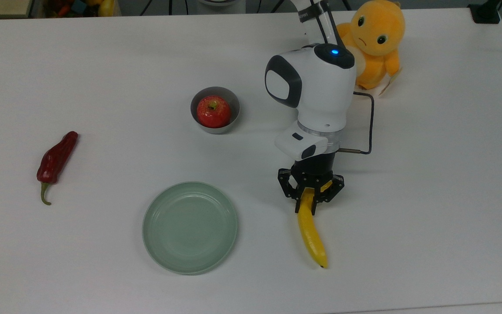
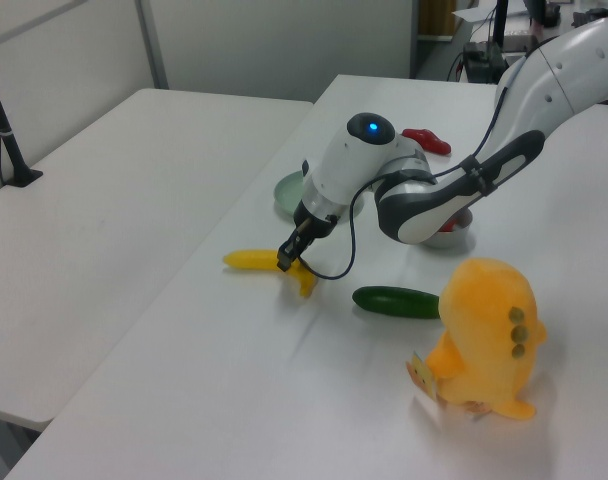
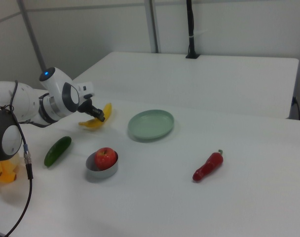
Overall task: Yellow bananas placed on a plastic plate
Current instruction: 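Close the gripper on the banana's stem end, then lift the banana and carry it over the pale green plate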
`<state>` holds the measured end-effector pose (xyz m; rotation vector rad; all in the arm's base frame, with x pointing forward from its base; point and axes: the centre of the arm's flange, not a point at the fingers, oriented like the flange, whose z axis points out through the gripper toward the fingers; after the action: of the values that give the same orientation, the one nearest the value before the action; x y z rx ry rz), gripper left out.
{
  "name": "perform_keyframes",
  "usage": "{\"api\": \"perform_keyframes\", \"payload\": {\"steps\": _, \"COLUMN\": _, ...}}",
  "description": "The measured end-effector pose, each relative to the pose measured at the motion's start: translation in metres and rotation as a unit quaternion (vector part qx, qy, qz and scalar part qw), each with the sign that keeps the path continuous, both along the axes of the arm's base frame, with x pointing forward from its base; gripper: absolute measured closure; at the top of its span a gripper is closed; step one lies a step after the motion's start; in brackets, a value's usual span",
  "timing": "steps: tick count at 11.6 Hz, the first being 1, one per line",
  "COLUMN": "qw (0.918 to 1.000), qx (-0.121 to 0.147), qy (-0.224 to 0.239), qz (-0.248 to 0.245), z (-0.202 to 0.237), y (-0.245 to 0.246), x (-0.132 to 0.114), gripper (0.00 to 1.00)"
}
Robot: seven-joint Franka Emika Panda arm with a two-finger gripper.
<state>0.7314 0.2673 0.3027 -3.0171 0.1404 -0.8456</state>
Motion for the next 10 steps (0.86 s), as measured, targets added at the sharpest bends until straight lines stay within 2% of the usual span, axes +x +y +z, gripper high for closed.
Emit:
{"api": "perform_keyframes", "payload": {"steps": 5, "qw": 0.9972, "qx": 0.024, "qy": -0.055, "qz": -0.045, "z": 0.102, "y": -0.055, "x": 0.014, "gripper": 0.68}}
{"api": "perform_keyframes", "payload": {"steps": 7, "qw": 0.9963, "qx": 0.031, "qy": -0.044, "qz": -0.067, "z": 0.126, "y": -0.082, "x": 0.014, "gripper": 0.68}}
{"api": "perform_keyframes", "payload": {"steps": 10, "qw": 0.9966, "qx": 0.035, "qy": 0.009, "qz": -0.074, "z": 0.157, "y": -0.129, "x": 0.01, "gripper": 0.68}}
